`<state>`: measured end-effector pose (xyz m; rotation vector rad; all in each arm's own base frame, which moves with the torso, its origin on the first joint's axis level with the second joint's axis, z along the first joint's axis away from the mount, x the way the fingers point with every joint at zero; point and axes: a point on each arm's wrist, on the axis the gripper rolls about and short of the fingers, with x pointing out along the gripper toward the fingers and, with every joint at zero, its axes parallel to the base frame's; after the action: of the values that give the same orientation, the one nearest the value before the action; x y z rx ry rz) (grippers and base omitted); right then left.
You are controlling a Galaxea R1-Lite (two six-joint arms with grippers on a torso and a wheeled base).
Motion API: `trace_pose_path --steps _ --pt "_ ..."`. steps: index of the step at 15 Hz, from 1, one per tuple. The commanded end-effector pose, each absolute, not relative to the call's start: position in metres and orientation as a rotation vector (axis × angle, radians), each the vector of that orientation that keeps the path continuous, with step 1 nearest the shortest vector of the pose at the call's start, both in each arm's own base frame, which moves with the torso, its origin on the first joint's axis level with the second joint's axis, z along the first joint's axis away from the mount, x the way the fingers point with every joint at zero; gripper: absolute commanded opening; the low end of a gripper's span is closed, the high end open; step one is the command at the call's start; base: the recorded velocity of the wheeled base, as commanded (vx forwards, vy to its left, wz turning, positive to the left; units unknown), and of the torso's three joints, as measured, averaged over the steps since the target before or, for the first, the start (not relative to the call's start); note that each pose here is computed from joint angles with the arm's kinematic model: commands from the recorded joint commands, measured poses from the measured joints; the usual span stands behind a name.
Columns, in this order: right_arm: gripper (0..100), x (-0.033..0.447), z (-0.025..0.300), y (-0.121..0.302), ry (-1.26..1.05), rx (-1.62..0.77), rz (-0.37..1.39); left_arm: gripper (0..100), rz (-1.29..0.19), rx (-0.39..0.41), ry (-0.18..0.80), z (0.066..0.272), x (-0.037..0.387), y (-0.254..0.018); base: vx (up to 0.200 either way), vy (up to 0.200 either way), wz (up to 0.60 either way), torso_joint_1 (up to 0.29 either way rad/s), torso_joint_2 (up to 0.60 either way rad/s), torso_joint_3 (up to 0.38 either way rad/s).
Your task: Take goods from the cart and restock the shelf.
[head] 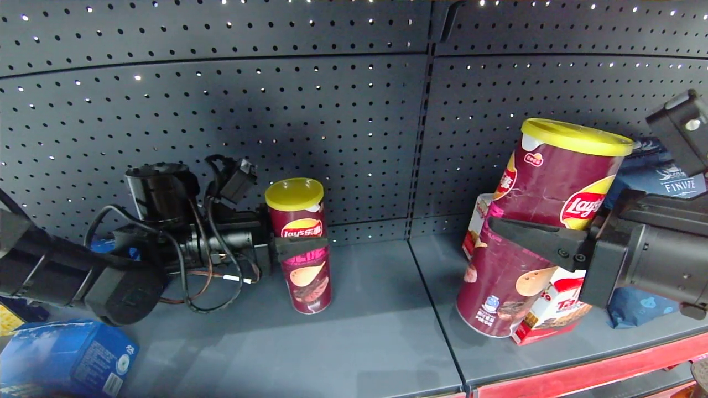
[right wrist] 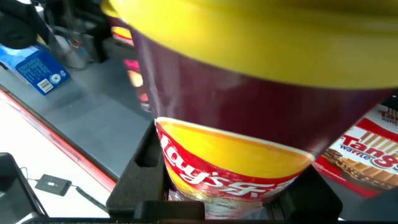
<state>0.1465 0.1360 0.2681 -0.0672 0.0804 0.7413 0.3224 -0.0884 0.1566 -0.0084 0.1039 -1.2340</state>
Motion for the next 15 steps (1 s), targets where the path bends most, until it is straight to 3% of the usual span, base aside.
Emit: trace_pose_path --steps 1,7,12,15 --pt "0 0.146 0.268 0.136 0.08 -0.067 0.742 0 -1.244 -0.003 0.087 0.167 0.303 -0.085 0.0 0.0 0.0 0.0 0.0 0.0" --pt "0 0.146 0.268 0.137 0.081 -0.068 0.743 0 -1.323 -0.014 0.109 0.168 0.256 -0.084 0.0 0.0 0.0 0.0 0.0 0.0" --pt "0 0.146 0.268 0.136 0.08 -0.067 0.742 0 -1.332 -0.006 0.087 0.155 0.239 -0.081 0.0 0.0 0.0 0.0 0.0 0.0" --pt "0 0.146 0.269 0.136 0.078 -0.067 0.742 0 -1.334 -0.019 0.121 0.144 0.229 -0.079 0.0 0.0 0.0 0.0 0.0 0.0"
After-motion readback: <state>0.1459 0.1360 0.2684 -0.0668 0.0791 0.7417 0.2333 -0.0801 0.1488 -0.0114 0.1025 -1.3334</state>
